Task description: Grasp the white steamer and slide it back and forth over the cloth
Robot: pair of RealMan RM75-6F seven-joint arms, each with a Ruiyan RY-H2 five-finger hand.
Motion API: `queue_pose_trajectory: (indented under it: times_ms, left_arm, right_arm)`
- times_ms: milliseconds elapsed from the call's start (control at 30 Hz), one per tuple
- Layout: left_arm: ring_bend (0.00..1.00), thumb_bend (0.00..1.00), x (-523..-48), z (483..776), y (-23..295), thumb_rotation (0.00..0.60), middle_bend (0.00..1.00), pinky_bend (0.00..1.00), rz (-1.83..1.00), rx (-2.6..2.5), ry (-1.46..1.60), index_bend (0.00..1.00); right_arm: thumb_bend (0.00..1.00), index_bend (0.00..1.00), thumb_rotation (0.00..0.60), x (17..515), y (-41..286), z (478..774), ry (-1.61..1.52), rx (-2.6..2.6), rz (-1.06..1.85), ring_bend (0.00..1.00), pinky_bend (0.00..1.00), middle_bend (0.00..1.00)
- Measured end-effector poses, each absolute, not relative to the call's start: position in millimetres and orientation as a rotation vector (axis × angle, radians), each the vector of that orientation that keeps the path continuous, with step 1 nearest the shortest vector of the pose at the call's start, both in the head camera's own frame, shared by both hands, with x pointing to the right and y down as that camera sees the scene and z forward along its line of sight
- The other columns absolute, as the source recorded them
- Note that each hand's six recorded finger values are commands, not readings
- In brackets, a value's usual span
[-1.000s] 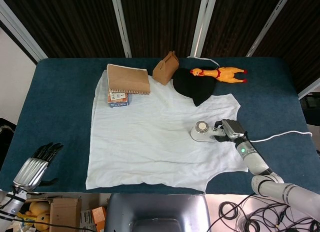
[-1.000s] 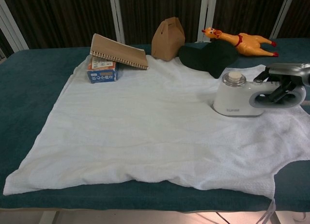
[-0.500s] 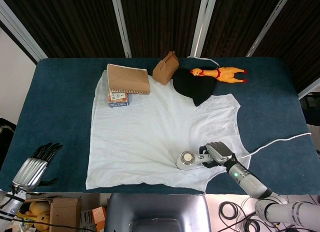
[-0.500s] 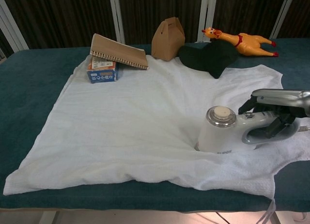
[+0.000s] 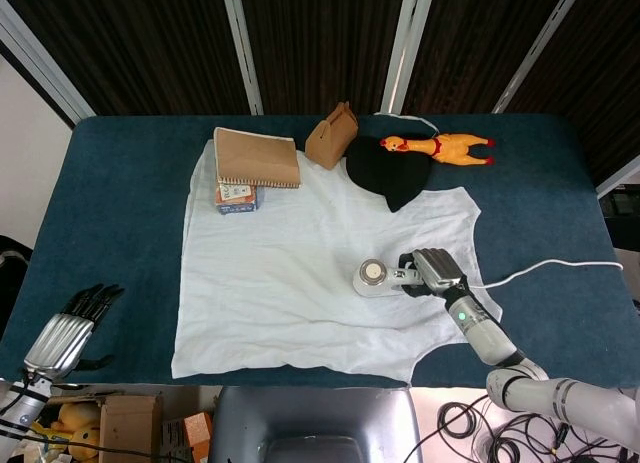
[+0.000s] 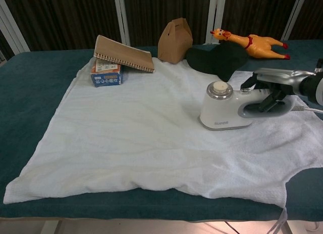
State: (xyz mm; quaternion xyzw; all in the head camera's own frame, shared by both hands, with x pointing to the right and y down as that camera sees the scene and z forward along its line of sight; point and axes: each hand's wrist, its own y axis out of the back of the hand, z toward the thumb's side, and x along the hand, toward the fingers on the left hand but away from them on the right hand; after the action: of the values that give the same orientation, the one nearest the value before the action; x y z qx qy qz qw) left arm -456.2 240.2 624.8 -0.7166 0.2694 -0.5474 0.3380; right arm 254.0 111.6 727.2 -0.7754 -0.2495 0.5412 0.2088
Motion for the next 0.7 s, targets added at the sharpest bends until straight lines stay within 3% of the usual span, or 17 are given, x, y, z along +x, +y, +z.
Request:
queue_pose_trajectory:
  times_ms: [233, 700]
  left_arm:
    - [0.02, 0.02, -456.1, 621.8, 239.4, 0.6, 0.08, 0.11, -1.428, -1.856, 0.704, 0.05]
    - [0.02, 0.02, -450.4, 625.1, 241.2, 0.6, 0.08, 0.11, -1.422, -1.868, 0.691, 0.05]
  right_arm:
    - [0.83, 1.0, 0.6, 229.8, 111.8, 746.6, -0.655, -2.187, 1.531, 1.0, 1.0, 1.0]
    - [0.83, 1.0, 0.6, 233.0, 163.4, 708.2, -0.455, -2.292, 1.489, 1.0, 1.0, 1.0]
